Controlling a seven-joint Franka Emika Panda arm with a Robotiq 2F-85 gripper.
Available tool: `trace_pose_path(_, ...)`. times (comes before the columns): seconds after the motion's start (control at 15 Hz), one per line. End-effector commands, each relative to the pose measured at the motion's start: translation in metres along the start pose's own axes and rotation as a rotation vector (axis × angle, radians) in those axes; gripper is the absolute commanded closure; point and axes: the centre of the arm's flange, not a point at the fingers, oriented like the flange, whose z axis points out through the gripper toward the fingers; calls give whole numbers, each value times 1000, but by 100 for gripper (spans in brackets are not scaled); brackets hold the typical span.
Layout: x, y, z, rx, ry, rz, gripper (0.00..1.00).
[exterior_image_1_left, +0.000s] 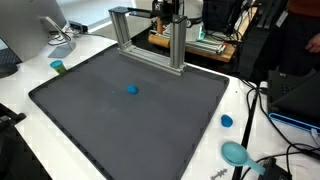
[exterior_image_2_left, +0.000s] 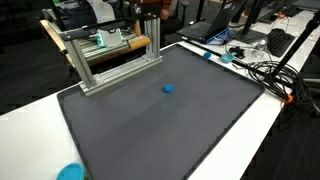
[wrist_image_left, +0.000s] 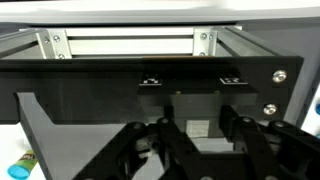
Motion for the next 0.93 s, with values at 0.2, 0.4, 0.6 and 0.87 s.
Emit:
trace_pose_path(0.2, 0, -9, 4, 25, -15, -9, 62)
trace_pose_path(0.4, 0, -9, 6, 26, -20, -7, 66)
trace_pose_path(0.6, 0, -10, 8, 23, -27, -8, 57)
trace_pose_path(0.87, 0, -11, 11, 20, -35, -11, 42)
